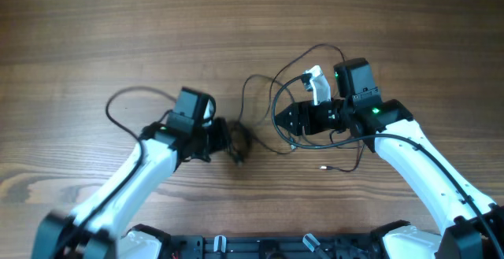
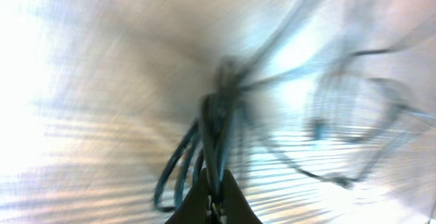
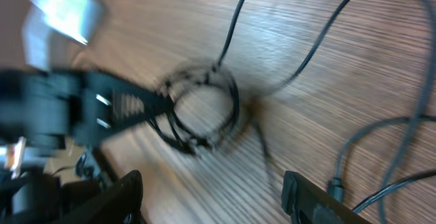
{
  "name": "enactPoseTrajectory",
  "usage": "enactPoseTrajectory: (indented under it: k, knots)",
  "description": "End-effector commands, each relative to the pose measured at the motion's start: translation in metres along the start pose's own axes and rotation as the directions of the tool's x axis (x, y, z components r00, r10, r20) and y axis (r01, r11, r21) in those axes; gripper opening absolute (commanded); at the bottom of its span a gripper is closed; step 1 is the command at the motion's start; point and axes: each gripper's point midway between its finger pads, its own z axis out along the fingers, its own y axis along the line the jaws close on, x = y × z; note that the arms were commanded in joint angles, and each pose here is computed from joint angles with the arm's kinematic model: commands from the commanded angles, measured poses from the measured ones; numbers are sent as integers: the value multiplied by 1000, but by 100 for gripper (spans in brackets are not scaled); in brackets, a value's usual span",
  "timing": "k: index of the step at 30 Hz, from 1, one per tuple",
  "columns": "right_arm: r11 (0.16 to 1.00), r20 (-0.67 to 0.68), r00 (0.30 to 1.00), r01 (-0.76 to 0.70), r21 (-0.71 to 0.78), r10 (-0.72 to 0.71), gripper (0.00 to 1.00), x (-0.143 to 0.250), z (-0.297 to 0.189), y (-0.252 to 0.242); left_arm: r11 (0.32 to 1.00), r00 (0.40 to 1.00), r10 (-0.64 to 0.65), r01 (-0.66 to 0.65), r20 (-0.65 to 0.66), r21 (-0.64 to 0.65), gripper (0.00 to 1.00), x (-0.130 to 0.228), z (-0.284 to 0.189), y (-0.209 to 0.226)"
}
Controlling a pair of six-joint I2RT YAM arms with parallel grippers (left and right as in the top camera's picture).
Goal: Untangle cables
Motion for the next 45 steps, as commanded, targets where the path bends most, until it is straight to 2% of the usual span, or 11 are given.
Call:
enactPoseTrajectory:
  k: [1,9,15,19,26,31,33,36,39,42,45]
  knots:
    - [988,-46,995,83,-129,-90,68,14,6,23,960,944,247,-268,218,74,4,-33,-53,-42]
    - [959,-5,975,217,-182,-222,68,9,21,54,924,886,318,-370,338,101,4,-34,-93,-60]
    - [984,65,987,153,-93,-148,69,-11,29,53,901,882,328,-400,338,170,4,-27,-99,-73]
    - [966,105,970,232,-116,-220,69,-17,32,69,873,884,340,-424,320,243,4,-18,-101,-85]
    - [865,124,861,472,171,-494,73,-32,40,42,843,887,355,-440,296,308,4,-9,-103,-94]
    - [814,142,808,538,221,-572,61,-44,39,40,770,868,416,-495,273,402,4,7,-109,-108]
    - [817,151,808,535,216,-569,34,-46,42,40,711,855,442,-518,271,475,4,17,-116,-120]
    - [855,174,838,494,159,-517,7,-45,48,46,643,841,465,-536,277,547,4,25,-125,-132]
    - [912,215,891,364,190,-400,4,-56,51,33,623,838,472,-536,273,570,4,29,-128,-135]
    - [951,322,926,102,292,-198,4,-78,33,-5,618,843,476,-523,250,587,4,34,-128,-134]
    - [965,349,927,41,259,-133,4,-87,18,-23,555,817,515,-549,260,625,4,43,-134,-139]
